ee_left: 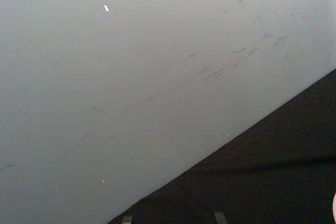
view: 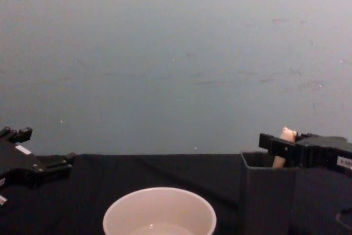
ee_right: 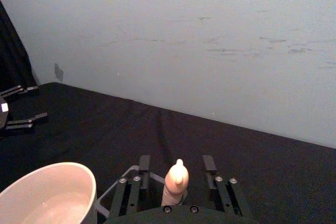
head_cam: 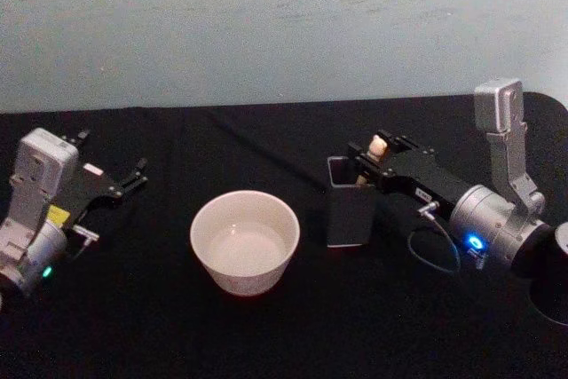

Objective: Pick up the stirring spoon with one hand, stir inside the cup, then place it back in its original position.

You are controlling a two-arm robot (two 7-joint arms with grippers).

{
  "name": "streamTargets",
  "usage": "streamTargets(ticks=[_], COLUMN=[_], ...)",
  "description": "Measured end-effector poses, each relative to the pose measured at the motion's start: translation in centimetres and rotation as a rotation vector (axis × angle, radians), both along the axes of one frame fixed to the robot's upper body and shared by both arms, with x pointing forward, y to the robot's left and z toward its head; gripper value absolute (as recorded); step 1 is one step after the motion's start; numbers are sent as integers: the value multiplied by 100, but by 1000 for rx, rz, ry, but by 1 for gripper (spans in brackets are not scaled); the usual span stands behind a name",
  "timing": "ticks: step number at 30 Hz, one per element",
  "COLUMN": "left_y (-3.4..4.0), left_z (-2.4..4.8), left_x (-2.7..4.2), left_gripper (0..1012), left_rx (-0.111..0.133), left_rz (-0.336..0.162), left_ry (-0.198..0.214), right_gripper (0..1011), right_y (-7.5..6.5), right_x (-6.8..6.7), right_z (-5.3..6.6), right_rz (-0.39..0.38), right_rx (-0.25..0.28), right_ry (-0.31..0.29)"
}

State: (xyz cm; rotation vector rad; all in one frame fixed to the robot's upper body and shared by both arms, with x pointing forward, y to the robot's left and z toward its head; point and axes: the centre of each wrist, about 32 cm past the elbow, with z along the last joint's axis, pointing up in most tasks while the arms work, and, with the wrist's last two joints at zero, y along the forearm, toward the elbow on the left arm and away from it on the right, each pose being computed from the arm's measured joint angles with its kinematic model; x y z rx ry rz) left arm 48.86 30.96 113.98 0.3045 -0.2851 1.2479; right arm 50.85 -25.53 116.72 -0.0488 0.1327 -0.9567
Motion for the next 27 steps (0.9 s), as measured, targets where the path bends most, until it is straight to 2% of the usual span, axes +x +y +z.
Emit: streamTargets(ticks=[1, 2, 7, 10, 13, 27], left_y=[0, 0, 0, 0, 0, 0], left_z=[0, 0, 0, 0, 0, 0], left_x=[0, 0, 0, 0, 0, 0], left_gripper=[1001, 1001, 1002, 1001, 1002, 1001], left_rx=[0, 0, 0, 0, 0, 0], left_rz=[0, 0, 0, 0, 0, 0], left_ry=[0, 0, 0, 0, 0, 0], right_gripper=[625, 567, 399, 332, 222, 215], right_y=[0, 0, 0, 0, 1, 17], right_x=[0, 0, 0, 0, 0, -18], right_z=[0, 0, 2, 3, 3, 40], right_rz=[0, 0, -1, -1, -1, 17], right_rx=[0, 0, 1, 1, 1, 6], right_ry=[0, 0, -1, -1, -1, -22])
